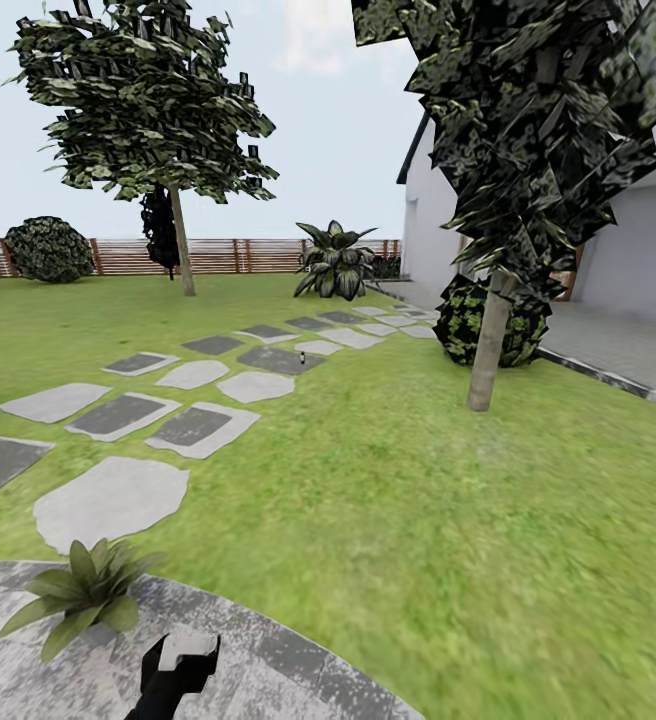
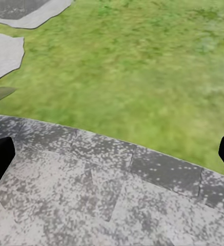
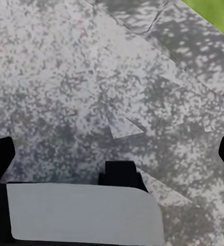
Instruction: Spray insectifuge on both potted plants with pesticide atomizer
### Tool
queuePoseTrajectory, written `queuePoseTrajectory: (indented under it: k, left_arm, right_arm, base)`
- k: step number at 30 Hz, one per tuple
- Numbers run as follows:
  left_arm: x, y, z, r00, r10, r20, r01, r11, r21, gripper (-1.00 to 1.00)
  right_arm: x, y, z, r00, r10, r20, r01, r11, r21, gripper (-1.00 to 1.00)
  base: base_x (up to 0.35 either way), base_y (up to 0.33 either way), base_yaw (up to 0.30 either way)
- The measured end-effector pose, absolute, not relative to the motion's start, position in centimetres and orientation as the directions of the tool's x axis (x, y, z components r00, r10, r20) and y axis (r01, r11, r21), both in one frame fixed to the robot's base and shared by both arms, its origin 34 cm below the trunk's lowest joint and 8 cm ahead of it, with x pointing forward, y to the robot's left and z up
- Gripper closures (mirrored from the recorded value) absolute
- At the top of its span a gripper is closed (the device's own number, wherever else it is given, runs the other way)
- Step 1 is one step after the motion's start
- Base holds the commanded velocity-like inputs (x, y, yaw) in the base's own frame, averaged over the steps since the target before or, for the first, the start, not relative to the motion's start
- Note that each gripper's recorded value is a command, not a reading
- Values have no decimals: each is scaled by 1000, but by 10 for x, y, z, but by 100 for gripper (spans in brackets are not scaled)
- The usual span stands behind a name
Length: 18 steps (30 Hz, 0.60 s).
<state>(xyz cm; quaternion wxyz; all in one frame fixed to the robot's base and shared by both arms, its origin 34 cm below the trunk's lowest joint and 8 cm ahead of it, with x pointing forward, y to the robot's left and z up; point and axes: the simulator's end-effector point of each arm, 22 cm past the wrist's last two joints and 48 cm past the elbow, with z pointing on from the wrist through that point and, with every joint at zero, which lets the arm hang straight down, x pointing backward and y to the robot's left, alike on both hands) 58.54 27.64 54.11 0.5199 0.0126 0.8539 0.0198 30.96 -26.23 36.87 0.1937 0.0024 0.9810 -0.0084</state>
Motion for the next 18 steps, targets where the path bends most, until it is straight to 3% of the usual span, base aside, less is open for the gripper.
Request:
queuePoseTrajectory:
  k: [9, 18]
  left_arm:
    - [640, 274, 626, -229, 46, -972, -5, 999, 49, -100]
    - [649, 273, 640, -158, 49, -986, -7, 999, 51, -100]
  right_arm:
    - [442, -268, 432, -771, -4, -637, 9, 1000, -18, -100]
    - [450, -271, 427, -804, -6, -595, 9, 1000, -22, -100]
  base:
    - [0, 0, 0]
    - [0, 0, 0]
